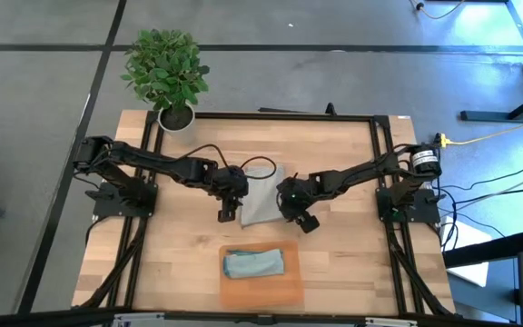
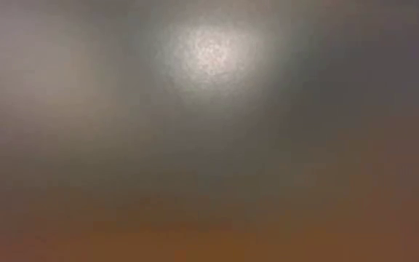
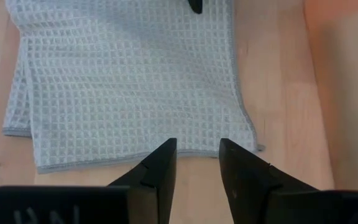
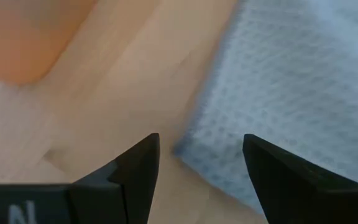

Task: Roll microfiber towels into tight, uniform cylinder then place into a basket
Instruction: Roll the gray towel

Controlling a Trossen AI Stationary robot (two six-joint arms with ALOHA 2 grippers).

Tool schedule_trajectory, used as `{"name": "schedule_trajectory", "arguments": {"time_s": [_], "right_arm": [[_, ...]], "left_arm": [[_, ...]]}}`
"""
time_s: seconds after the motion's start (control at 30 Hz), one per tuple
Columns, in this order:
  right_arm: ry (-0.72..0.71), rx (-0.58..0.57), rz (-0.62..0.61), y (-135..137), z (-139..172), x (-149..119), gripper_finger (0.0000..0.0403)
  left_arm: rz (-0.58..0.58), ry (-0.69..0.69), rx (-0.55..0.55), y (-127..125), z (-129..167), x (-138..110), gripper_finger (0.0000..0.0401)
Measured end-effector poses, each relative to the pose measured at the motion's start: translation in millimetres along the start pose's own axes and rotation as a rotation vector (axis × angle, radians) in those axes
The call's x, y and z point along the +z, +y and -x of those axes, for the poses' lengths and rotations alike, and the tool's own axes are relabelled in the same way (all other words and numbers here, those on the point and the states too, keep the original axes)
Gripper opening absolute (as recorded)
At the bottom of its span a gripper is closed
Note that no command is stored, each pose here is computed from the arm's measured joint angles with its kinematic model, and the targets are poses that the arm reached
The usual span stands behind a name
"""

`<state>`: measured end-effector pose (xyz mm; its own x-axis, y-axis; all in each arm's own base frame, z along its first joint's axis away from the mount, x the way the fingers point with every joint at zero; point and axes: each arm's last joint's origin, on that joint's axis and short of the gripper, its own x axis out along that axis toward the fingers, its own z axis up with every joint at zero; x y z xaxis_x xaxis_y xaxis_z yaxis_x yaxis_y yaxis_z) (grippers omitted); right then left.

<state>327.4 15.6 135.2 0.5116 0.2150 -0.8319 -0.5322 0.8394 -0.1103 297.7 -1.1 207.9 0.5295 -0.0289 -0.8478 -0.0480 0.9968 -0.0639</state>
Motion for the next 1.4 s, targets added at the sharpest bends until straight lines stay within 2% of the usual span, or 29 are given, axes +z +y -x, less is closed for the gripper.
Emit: {"name": "schedule_trajectory", "arguments": {"time_s": [0.17, 0.37, 0.6, 0.83, 1.03, 1.1, 1.23, 1.4], "right_arm": [[0.016, 0.017, 0.079, 6, -8, 0, 0.0233], [0.078, -0.069, 0.093, 5, -12, -2, 0.0232], [0.086, -0.068, 0.089, 5, -15, -4, 0.0208], [0.103, -0.080, 0.070, 4, -23, -6, 0.0142], [0.102, -0.107, 0.060, 3, -24, -5, 0.0048], [0.101, -0.128, 0.028, 0, -24, -3, 0.0017], [0.095, -0.128, -0.037, -8, -21, 0, 0.0013], [0.098, -0.071, -0.258, -30, -10, 2, 0.0008]], "left_arm": [[-0.001, 0.000, 0.000, 0, 0, 0, 0.0114], [-0.009, 0.000, -0.003, -2, 0, 0, 0.0114], [-0.104, 0.002, -0.021, -12, 0, -1, 0.0114], [-0.119, 0.003, -0.037, -21, 0, -2, 0.0114], [-0.132, 0.004, -0.044, -25, 0, -3, 0.0114], [-0.132, 0.004, -0.041, -25, 0, -3, 0.0114], [-0.108, 0.002, -0.006, -24, 0, -3, 0.0114], [-0.106, 0.000, 0.033, -23, 0, -3, 0.0110]]}}
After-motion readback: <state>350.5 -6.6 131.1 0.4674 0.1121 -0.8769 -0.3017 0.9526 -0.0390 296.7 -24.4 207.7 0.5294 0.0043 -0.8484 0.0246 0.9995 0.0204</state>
